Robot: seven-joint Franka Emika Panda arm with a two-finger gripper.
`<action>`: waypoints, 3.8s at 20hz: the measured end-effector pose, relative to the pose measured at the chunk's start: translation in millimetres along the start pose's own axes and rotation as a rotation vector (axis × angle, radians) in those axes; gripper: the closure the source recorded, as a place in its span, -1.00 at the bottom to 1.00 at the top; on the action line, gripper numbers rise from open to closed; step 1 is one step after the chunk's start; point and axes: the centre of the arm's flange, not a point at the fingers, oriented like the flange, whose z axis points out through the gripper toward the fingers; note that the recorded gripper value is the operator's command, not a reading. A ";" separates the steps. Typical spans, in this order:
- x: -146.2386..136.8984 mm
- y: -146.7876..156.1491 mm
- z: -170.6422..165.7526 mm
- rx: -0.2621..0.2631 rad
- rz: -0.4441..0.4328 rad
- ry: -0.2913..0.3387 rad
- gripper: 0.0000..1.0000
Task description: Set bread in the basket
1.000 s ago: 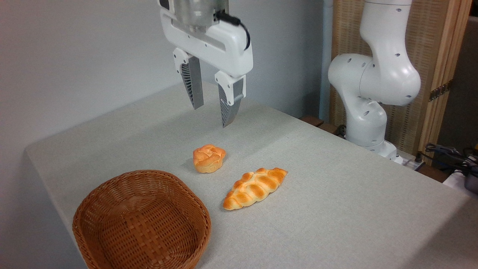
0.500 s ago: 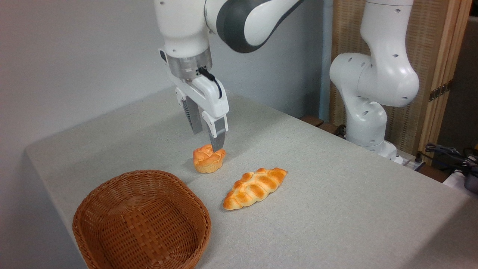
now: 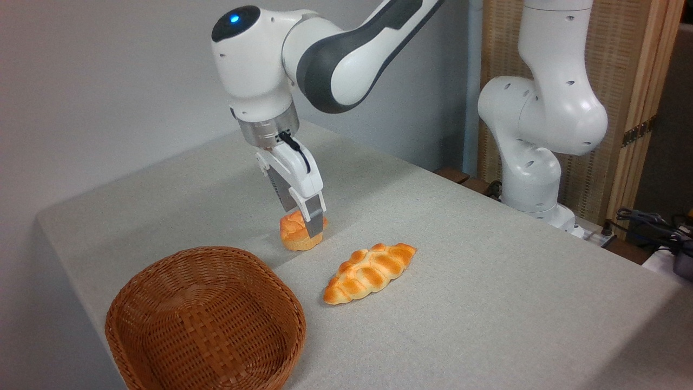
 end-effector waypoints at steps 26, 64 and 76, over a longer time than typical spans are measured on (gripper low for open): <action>5.9 1.6 -0.7 -0.075 0.000 -0.040 0.36; 83.7 -141.0 -91.1 0.182 0.242 0.236 -1.00; -43.1 -79.3 -233.4 0.131 -0.113 0.137 -1.00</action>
